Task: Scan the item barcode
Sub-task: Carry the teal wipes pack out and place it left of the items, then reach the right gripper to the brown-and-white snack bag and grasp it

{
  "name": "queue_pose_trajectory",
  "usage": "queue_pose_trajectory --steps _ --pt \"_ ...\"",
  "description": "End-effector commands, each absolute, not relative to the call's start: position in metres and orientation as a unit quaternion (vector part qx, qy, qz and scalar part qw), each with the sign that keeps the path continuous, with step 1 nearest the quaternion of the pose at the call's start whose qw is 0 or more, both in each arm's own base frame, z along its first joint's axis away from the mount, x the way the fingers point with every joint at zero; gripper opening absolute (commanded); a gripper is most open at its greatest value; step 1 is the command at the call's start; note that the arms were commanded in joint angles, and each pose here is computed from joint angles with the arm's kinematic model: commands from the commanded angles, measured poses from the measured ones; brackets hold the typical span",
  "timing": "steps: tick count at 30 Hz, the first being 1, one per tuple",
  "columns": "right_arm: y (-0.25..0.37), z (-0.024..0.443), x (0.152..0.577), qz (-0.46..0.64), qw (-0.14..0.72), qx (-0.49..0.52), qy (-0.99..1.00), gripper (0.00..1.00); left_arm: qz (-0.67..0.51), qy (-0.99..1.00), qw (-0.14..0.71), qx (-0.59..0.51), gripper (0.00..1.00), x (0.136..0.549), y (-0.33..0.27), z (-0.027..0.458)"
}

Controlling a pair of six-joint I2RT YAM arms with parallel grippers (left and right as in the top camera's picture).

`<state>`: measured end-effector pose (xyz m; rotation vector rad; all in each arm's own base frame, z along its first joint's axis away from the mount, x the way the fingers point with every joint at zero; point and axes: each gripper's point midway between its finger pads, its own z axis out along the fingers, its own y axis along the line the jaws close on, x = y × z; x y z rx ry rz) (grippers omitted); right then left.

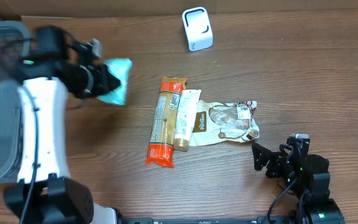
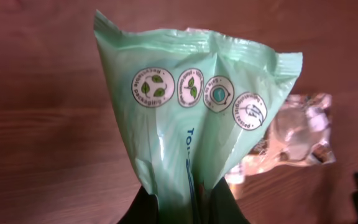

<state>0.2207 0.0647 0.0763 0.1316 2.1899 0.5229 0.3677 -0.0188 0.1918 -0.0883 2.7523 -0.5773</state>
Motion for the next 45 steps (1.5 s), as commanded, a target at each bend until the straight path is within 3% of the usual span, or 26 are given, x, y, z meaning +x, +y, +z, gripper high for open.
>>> queue_pose_trajectory --steps 1,5,7,8,9,11,19,24,31,39,45 --pt "0.066 0.077 0.221 0.210 0.432 0.051 0.875 1.00 -0.185 0.975 0.118 -0.043 0.04 0.354 -0.030 0.140" --pt "0.066 0.077 0.221 0.210 0.432 0.051 0.875 1.00 -0.184 0.976 0.116 -0.029 0.05 0.347 -0.043 0.092" --pt "0.066 0.077 0.221 0.210 0.432 0.051 0.875 1.00 -0.171 0.978 0.118 -0.026 0.14 0.344 -0.042 0.075" --pt "0.066 0.077 0.221 0.210 0.432 0.051 0.876 1.00 -0.161 0.979 0.119 -0.027 0.31 0.343 -0.040 0.069" --pt "0.066 0.077 0.221 0.210 0.432 0.051 0.875 1.00 -0.154 0.980 0.120 -0.027 0.57 0.342 -0.037 0.064" --pt "0.066 0.077 0.221 0.210 0.432 0.051 0.875 1.00 -0.143 0.982 0.124 -0.028 0.98 0.342 -0.034 0.058" --pt "0.066 0.077 0.221 0.210 0.432 0.051 0.875 1.00 -0.142 0.978 0.154 -0.023 1.00 0.359 -0.033 0.075" --pt "0.066 0.077 0.221 0.210 0.432 0.051 0.876 1.00 -0.139 0.974 0.178 -0.007 1.00 0.377 -0.032 0.131" --pt "0.065 0.077 0.221 0.209 0.432 0.051 0.876 1.00 -0.128 0.964 0.230 0.038 1.00 0.385 -0.031 0.245" --pt "0.044 0.075 0.227 0.155 0.448 0.080 0.877 1.00 -0.112 0.934 0.333 0.071 1.00 0.358 -0.032 0.366" --pt "0.028 0.076 0.230 0.115 0.460 0.102 0.874 1.00 -0.102 0.911 0.392 0.078 1.00 0.333 -0.032 0.410"
